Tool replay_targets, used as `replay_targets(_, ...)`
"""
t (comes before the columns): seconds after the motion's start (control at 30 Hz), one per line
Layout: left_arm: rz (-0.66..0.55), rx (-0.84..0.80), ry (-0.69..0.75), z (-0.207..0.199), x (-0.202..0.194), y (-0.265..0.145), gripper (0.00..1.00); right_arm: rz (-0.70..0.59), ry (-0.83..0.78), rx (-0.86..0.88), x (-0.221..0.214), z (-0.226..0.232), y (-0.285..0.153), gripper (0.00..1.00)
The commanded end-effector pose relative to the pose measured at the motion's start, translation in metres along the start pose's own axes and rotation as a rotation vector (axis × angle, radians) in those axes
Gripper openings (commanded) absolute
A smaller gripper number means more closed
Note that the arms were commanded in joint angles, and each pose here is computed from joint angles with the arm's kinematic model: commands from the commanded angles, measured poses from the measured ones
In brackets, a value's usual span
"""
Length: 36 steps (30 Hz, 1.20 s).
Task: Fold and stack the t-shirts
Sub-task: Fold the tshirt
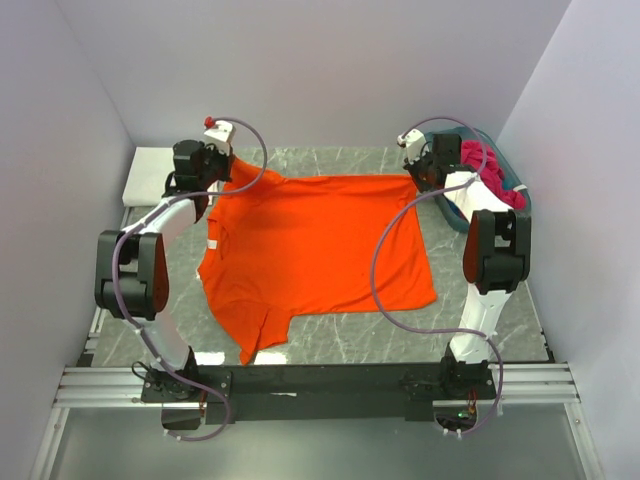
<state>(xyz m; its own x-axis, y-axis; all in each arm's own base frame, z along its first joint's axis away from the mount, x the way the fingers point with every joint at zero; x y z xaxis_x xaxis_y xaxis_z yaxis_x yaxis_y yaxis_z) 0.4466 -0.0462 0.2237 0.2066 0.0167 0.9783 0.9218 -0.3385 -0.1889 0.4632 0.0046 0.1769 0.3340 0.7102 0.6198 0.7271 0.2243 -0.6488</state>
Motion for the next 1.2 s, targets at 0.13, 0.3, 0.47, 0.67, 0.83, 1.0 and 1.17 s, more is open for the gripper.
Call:
replay_targets(0.13,-0.071,-0.029,0.013,-0.007,0.016,-0.016,0.00,0.015,0.011,-0.057,0.001,-0.013,-0.002,0.00)
replay_targets(0.3,-0.087,-0.030,0.011,-0.009,0.019,-0.022,0.00,0.026,0.015,-0.074,0.001,-0.015,-0.001,0.00)
replay_targets(0.47,-0.106,-0.034,0.008,-0.012,0.023,-0.029,0.00,0.033,0.021,-0.071,-0.002,-0.014,0.000,0.00)
replay_targets(0.67,-0.099,-0.039,0.011,-0.014,0.024,-0.035,0.00,0.032,0.022,-0.069,-0.003,-0.012,0.001,0.00)
replay_targets(0.83,-0.099,-0.043,0.004,-0.015,0.021,-0.040,0.00,0.031,0.026,-0.061,-0.004,-0.011,0.001,0.00)
replay_targets(1.0,-0.097,-0.046,-0.003,-0.016,0.019,-0.041,0.00,0.036,0.025,-0.058,-0.006,-0.010,0.001,0.00)
replay_targets(1.17,-0.100,-0.045,-0.010,-0.017,0.018,-0.043,0.00,0.045,0.019,-0.060,-0.007,-0.009,0.001,0.00)
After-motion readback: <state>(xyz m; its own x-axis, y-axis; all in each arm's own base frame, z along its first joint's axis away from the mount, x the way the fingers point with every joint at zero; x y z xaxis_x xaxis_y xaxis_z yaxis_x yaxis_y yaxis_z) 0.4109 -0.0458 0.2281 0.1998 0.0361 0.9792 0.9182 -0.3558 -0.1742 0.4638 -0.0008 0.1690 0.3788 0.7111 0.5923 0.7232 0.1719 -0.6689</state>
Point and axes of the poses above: each gripper's point midway between its finger pads, its own y axis out along the fingers, its own z axis along the line the jaws close on, x = y × z, the point moved 10 cm from there along -y, back along the fingers, and after that the axes turned 12 degrees about -y, right-handed, at the moved point
